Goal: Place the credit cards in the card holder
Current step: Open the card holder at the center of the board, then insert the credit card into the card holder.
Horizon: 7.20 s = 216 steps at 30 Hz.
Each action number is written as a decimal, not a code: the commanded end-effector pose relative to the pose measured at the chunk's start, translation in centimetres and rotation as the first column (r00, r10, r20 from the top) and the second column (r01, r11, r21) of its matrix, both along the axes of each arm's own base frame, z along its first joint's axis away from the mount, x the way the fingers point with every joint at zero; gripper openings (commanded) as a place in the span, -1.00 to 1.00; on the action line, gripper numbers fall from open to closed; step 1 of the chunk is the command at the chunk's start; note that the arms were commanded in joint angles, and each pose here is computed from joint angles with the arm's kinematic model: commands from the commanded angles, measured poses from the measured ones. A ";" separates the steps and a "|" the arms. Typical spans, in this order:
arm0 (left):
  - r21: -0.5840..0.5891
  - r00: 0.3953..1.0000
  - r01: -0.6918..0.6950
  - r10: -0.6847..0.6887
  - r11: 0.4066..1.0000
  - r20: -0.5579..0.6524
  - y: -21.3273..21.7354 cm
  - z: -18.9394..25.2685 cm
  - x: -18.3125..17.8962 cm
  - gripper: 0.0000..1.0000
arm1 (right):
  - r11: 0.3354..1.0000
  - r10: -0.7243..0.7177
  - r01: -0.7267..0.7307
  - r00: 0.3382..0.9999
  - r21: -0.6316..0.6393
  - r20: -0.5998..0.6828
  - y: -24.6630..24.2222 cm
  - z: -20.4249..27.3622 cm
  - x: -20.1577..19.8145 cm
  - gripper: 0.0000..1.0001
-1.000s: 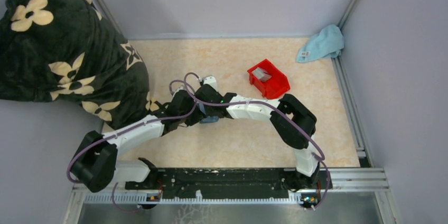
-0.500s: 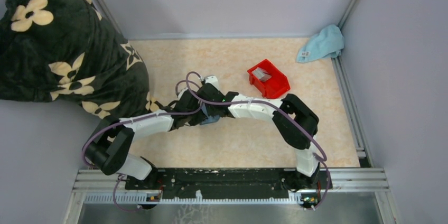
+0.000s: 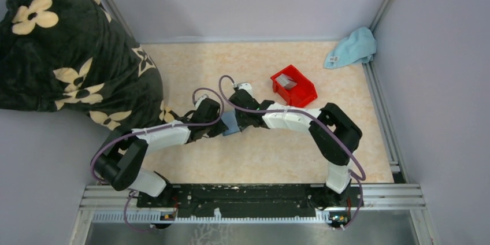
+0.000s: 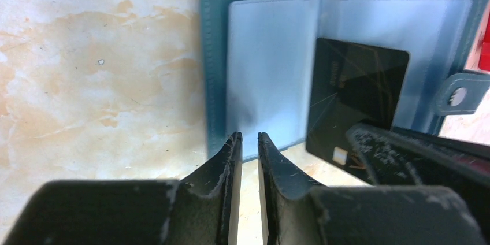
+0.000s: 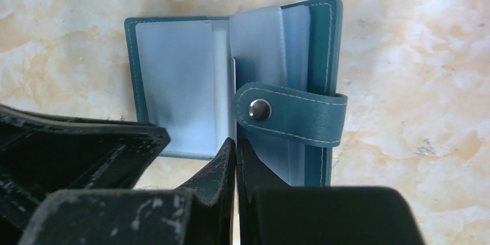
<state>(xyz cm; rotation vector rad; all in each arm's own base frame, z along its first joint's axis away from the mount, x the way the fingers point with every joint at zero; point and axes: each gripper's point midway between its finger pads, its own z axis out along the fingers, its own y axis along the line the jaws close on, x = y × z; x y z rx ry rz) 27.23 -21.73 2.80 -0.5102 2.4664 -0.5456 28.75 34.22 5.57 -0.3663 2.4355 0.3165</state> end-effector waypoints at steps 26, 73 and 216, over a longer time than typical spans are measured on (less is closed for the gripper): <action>0.123 0.998 0.012 -0.004 0.992 -0.062 1.8 -3.4 -0.9 -0.54 | 0.870 -0.005 0.087 0.986 0.485 -0.168 -1.0 1.1 2.5 -1.00; 0.188 0.992 0.016 0.008 0.982 -0.124 3.4 -4.5 -2.5 -0.56 | 0.904 0.026 0.033 0.991 0.426 -0.132 -2.3 -2.5 3.4 -1.00; 0.267 0.980 -0.028 0.079 0.963 -0.181 6.4 -6.1 -4.7 -0.54 | 0.900 0.111 0.031 0.948 0.434 -0.298 -1.1 -7.6 0.3 -1.00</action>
